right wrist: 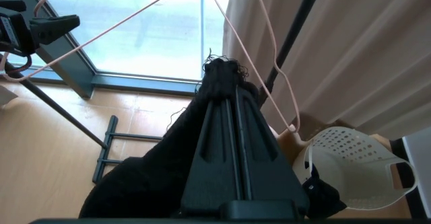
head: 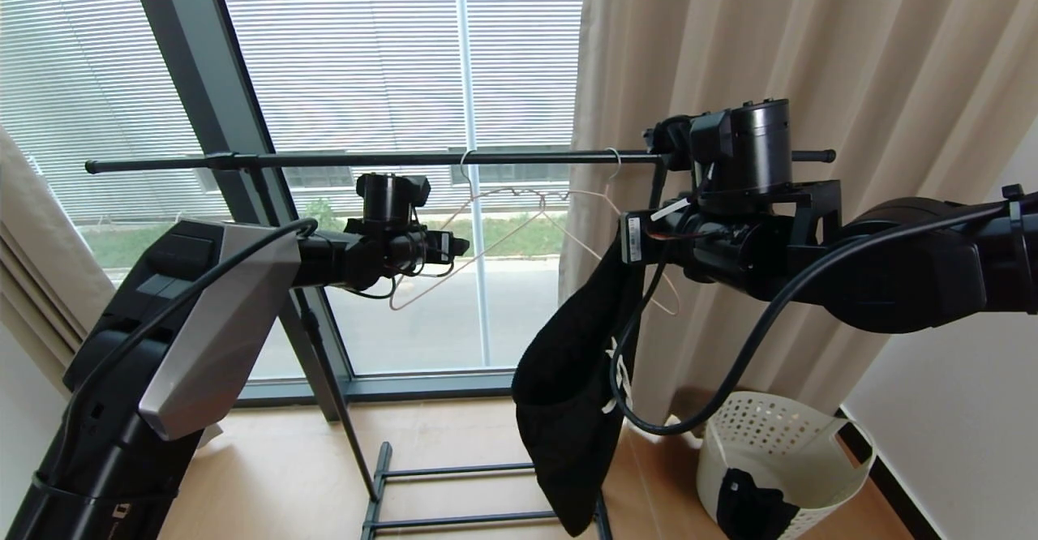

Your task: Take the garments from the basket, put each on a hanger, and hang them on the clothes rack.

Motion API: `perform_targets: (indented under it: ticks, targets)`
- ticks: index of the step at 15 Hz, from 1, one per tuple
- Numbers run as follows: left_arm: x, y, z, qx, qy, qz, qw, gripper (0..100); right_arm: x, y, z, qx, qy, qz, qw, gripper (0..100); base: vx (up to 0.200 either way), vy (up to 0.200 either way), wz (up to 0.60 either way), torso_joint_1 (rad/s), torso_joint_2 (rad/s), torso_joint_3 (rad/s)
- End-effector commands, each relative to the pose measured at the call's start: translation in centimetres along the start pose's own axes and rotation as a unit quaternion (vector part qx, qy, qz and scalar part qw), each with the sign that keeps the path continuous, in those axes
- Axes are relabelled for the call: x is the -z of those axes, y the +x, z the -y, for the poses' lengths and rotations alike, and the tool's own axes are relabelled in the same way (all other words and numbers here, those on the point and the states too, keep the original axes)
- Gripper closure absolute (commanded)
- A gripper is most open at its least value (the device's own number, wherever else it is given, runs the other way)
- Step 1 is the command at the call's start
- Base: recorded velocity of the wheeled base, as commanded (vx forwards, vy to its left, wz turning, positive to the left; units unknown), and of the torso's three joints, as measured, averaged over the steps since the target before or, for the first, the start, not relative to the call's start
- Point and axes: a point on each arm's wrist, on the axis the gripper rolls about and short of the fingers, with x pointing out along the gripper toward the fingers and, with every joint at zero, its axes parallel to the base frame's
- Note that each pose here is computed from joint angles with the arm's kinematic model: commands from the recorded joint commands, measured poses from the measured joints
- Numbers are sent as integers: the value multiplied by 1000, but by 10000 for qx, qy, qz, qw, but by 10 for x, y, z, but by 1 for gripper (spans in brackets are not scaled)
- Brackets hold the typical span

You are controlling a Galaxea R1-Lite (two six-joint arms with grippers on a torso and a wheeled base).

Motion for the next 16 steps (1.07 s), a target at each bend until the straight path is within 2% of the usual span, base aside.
perform_targets:
  ticks: [1,5,6,16]
  targets:
    - [4,3,0,-8,-3,-51,10000,0,0,0,0,-4,1,1,10000,100,0,0,0,0,0,0]
    - [10,7,0,-2,-9,-104,9999,0,0,0,0,-5,4,7,10000,100,0,0,0,0,0,0]
    - [10,7,0,-3,-6,-112,9999,100,0,0,0,-5,4,7,10000,100,0,0,0,0,0,0]
    - [6,4,2,-34,-100,-70,9999,100,-2,-2,1,-10,19,34,10000,100,0,0,0,0,0,0]
